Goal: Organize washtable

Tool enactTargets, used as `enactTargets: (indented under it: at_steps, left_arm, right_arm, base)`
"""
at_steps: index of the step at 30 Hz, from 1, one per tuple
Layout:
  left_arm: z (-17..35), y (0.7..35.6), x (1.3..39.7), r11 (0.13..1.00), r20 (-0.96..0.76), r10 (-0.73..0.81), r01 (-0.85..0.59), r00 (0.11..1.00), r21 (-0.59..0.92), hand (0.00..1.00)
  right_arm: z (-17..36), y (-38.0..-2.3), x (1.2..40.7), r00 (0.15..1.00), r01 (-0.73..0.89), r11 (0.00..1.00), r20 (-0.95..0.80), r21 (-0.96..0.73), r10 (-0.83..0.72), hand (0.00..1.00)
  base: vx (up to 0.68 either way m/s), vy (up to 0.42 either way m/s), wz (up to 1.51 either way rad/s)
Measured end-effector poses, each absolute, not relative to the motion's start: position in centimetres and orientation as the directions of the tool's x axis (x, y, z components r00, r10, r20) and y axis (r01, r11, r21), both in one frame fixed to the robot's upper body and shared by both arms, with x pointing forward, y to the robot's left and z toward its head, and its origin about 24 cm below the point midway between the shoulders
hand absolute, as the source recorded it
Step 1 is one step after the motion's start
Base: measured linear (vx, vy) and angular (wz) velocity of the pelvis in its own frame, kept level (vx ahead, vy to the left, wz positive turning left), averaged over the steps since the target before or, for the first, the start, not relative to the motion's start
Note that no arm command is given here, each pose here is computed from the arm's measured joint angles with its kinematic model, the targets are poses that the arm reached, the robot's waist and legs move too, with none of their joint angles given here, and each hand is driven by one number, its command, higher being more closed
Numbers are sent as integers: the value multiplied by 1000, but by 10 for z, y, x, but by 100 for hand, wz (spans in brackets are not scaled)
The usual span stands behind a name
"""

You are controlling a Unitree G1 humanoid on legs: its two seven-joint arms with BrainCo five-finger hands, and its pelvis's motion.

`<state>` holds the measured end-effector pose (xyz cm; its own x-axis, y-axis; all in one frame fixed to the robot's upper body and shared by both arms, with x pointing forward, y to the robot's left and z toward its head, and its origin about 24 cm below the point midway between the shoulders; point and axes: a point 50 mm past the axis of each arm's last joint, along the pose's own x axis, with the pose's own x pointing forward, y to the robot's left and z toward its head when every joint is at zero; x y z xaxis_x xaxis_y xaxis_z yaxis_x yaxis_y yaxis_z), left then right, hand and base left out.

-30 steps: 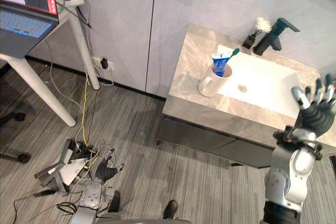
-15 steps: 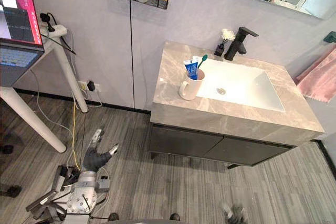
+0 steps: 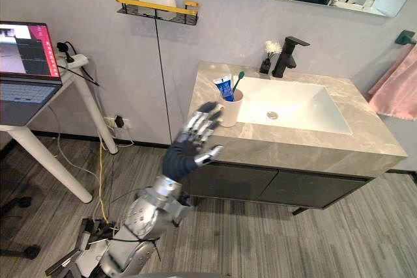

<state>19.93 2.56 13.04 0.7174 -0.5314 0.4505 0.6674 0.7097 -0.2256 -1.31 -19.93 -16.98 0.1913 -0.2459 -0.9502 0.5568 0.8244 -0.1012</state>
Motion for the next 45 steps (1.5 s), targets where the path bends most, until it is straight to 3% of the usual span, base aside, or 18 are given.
enactTargets:
  at_steps: [2, 3, 15, 29, 45]
  left_arm:
    - [131, 15, 201, 653, 442, -583, 717, 681, -245, 0]
    - [132, 10, 205, 632, 440, -607, 738, 662, -238, 100]
    - [132, -21, 231, 627, 363, -711, 776, 603, -60, 100]
    - [98, -20, 252, 713, 211, -666, 694, 716, -104, 100]
    - [87, -13, 264, 789, 156, -593, 609, 790, -84, 100]
  right_arm:
    - [-169, -206, 1, 224, 544, 833, -939, -101, -260, 0]
    - [-168, -211, 8, 243, 539, 836, -932, -101, -269, 0]
    - [-163, -207, 50, 370, 444, 894, -898, -54, -238, 0]
    - [-154, -194, 89, 487, 369, 929, -852, 1, -193, 0]
    - [-152, -190, 92, 506, 391, 920, -837, 9, -207, 0]
  base:
    - [-44, 25, -18]
    - [-42, 34, -18]
    - [55, 31, -29]
    - [3, 30, 27]
    - [1, -10, 16]
